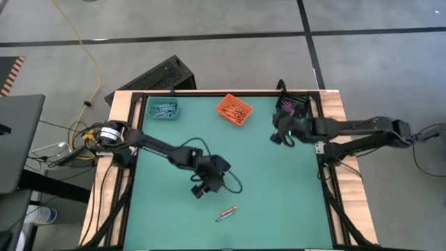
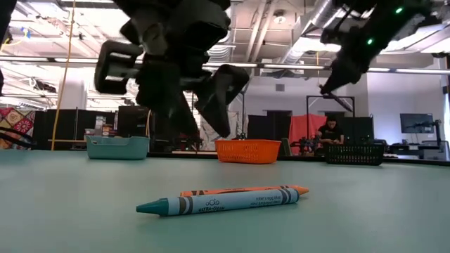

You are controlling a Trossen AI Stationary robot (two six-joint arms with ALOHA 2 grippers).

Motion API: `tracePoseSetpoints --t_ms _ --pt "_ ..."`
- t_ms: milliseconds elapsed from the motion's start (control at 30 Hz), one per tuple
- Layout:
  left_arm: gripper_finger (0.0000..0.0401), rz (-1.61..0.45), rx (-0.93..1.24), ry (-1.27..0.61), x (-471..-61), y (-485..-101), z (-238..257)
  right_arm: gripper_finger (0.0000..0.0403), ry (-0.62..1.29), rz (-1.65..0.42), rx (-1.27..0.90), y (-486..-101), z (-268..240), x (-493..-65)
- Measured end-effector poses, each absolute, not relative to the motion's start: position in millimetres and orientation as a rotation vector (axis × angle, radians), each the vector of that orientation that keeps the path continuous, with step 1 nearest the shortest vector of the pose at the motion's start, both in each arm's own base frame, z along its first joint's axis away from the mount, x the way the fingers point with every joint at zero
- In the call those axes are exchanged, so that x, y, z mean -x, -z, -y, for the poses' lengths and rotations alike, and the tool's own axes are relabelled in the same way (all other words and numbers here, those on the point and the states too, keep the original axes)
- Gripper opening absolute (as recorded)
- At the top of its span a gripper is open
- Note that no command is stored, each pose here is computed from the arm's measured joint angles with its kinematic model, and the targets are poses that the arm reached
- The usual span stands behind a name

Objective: Sort crayons
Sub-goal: Put the violet crayon into the black bin

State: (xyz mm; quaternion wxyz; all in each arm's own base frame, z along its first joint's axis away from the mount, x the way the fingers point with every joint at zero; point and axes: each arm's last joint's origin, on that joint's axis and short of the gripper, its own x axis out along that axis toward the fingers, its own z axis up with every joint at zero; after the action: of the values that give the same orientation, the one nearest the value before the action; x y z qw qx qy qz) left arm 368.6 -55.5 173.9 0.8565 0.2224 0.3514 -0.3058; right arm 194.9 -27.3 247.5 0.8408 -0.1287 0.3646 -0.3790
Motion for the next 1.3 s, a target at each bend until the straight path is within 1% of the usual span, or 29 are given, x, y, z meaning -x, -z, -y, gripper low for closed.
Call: tracePoseSetpoints --t_ms 133,267,467,600,900,1000,1100,1300 --pt "0.0178 -0.688 -0.461 0.593 -360 -157 70 0.0000 0.816 -0.847 0.211 -247 63 -187" --pt "0.0178 -0.605 -0.414 0.501 -356 -149 75 0.0000 0.843 -0.912 0.152 -244 96 -176" --pt "0.0178 -0.509 -0.309 0.473 -346 -141 87 0.0000 0.861 -1.006 0.120 -236 135 -158" --pt "0.0178 -0.498 -0.276 0.464 -339 -137 97 0.0001 0.884 -1.045 0.095 -228 159 -150" --pt "0.0178 -0.517 -0.268 0.415 -330 -135 120 0.0003 0.887 -1.159 0.028 -194 197 -146" --pt "0.0178 -0.520 -0.259 0.401 -329 -135 124 0.0017 0.865 -1.169 -0.009 -185 203 -146" --pt "0.0178 -0.523 -0.242 0.376 -328 -135 126 0.0043 0.873 -1.166 -0.031 -180 207 -146" --pt "0.0178 -0.510 -0.166 0.355 -328 -137 131 0.0093 0.922 -1.102 -0.049 -186 209 -146"
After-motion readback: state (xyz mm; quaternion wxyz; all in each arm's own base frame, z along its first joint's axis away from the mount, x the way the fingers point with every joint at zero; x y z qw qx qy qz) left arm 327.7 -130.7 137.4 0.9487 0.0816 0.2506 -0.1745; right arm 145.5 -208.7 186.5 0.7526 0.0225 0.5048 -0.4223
